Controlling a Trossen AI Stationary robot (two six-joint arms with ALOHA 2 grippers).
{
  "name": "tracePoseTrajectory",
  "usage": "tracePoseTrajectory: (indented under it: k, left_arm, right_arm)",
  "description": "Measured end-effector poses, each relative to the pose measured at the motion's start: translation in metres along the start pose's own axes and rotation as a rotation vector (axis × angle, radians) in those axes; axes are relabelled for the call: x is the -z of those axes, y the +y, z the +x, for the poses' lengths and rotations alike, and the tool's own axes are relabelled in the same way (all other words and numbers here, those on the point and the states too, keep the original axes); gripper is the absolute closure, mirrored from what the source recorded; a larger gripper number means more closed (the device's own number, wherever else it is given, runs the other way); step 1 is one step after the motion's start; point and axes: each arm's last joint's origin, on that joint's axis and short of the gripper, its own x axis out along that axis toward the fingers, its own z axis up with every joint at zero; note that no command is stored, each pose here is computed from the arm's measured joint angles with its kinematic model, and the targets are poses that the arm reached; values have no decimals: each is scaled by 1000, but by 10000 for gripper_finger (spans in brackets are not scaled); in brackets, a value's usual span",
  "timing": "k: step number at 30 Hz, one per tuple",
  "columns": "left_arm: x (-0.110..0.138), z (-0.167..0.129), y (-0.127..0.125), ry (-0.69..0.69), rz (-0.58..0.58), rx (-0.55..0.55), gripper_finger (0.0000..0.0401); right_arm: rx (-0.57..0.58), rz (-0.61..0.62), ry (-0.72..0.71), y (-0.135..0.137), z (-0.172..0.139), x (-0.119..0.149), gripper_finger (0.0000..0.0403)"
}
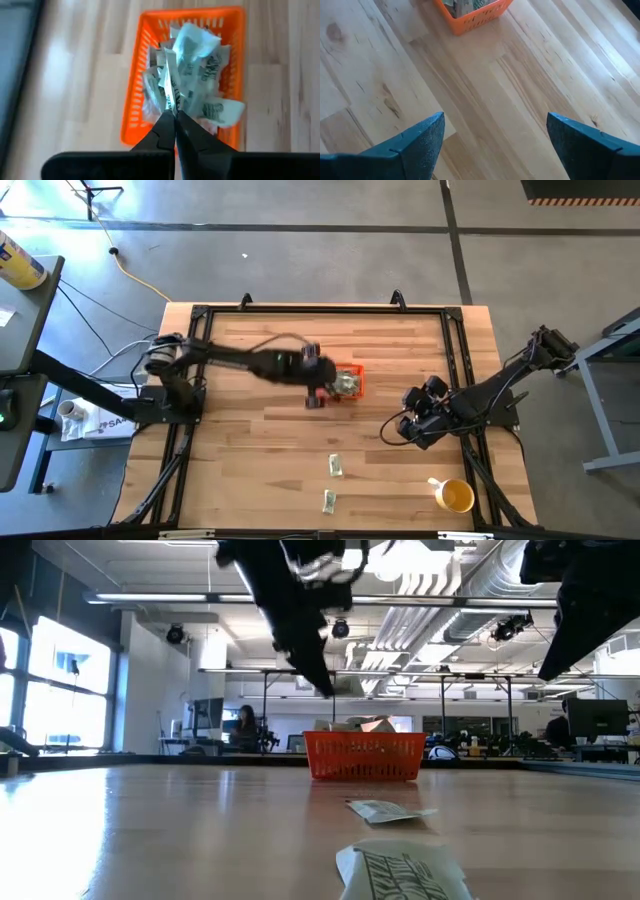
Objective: Pick and place Stevia / Truvia into bins
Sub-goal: Put the stevia packet into the orange bin
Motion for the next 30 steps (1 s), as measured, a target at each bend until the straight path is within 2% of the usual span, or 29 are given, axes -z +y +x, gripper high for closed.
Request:
tracePoseTrajectory:
  k: [3, 12, 15, 17, 21, 26, 30]
  left_arm:
    - [6, 18, 16, 31, -47, 94, 357]
    - [-7, 36, 15, -109, -62, 133, 364]
    - [0, 48, 11, -58, -64, 146, 355]
    - [-3, 57, 9, -82, -69, 142, 354]
    - [5, 72, 7, -26, -68, 106, 360]
    - [5, 71, 17, -22, -150, 10, 348]
    - [0, 67, 23, -30, -152, 22, 326]
  right_arm:
    - [1, 0, 0, 0, 0, 0, 64]
    - [10, -4, -3, -1, 0, 0, 66]
    - [14, 0, -8, -1, 0, 0, 66]
    - [15, 5, -9, -1, 0, 0, 66]
    - [15, 21, -7, -1, 0, 0, 66]
    - [10, 45, 1, -1, 0, 0, 68]
    - [8, 46, -2, -1, 0, 0, 68]
